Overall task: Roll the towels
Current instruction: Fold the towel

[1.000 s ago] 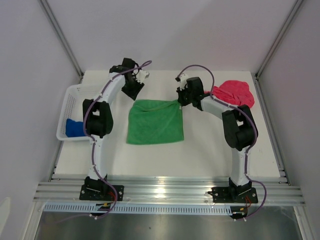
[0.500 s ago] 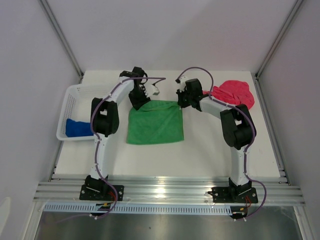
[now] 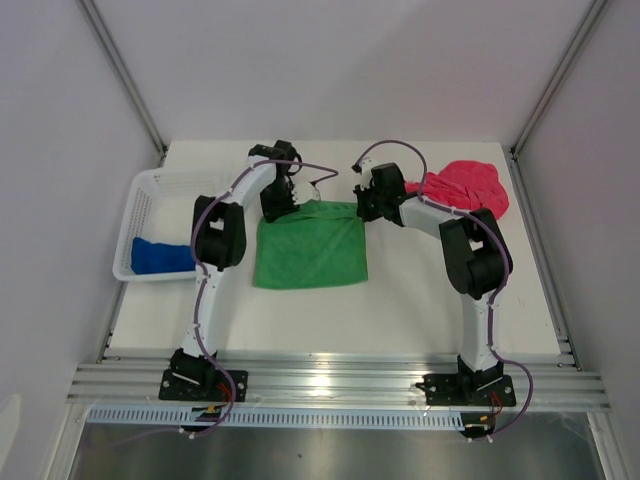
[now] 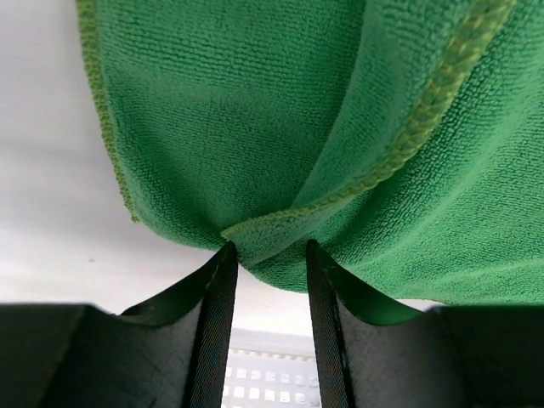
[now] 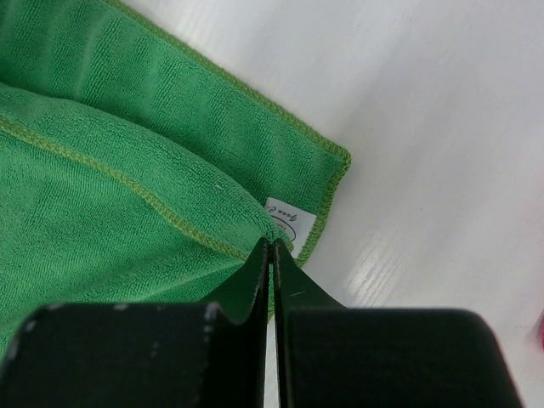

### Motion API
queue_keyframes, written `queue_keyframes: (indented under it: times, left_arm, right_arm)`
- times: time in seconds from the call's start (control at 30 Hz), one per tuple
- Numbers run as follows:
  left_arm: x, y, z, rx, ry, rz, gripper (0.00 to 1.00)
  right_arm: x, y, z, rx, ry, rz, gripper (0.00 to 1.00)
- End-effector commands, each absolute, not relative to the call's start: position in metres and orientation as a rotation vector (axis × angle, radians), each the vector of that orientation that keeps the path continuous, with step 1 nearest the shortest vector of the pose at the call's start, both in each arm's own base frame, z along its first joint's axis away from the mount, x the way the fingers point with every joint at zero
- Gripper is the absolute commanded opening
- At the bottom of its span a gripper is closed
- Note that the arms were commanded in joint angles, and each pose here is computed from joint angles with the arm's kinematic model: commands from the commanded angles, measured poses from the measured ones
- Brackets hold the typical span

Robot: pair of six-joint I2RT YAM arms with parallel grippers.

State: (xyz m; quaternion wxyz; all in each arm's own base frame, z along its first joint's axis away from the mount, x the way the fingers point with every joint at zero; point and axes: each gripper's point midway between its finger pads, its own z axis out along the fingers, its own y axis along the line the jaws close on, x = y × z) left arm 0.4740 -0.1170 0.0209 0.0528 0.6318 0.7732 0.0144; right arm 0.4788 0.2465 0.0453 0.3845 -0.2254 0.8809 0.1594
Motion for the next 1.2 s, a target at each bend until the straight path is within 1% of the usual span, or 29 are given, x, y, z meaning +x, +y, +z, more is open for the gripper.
queue_keyframes:
  times: [0.0, 0.07, 0.1, 0.13, 0.17, 0.27, 0.63, 0.97, 1.17]
  left_arm:
    - [0.493, -0.127, 0.033, 1.918, 2.249, 0.075, 0.41]
    - [0.496, -0.127, 0.034, 1.910, 2.239, 0.097, 0.40]
    - [0.496, -0.125, 0.034, 1.909, 2.236, 0.111, 0.37]
    - [0.496, -0.125, 0.032, 1.906, 2.236, 0.114, 0.31]
    - [0.498, -0.126, 0.033, 1.895, 2.233, 0.118, 0.19]
    - [0.496, -0.127, 0.042, 1.838, 2.252, 0.107, 0.01]
    - [0.491, -0.123, 0.072, 1.611, 2.295, 0.101, 0.01]
    - [0.494, -0.124, 0.102, 1.360, 2.345, 0.099, 0.01]
    - [0.507, -0.127, 0.096, 1.260, 2.372, 0.109, 0.01]
  right_arm:
    - [0.483, 0.250, 0.062, -0.571, 2.199, 0.413, 0.00]
    - [0.483, 0.250, 0.063, -0.574, 2.196, 0.412, 0.00]
    - [0.483, 0.249, 0.063, -0.573, 2.197, 0.411, 0.00]
    - [0.483, 0.250, 0.063, -0.576, 2.196, 0.411, 0.00]
    - [0.484, 0.250, 0.065, -0.575, 2.191, 0.412, 0.00]
    - [0.485, 0.251, 0.072, -0.575, 2.177, 0.414, 0.00]
    - [0.481, 0.246, 0.110, -0.550, 2.136, 0.373, 0.00]
    - [0.471, 0.237, 0.130, -0.495, 2.146, 0.333, 0.00]
    - [0.476, 0.225, 0.132, -0.429, 2.163, 0.255, 0.00]
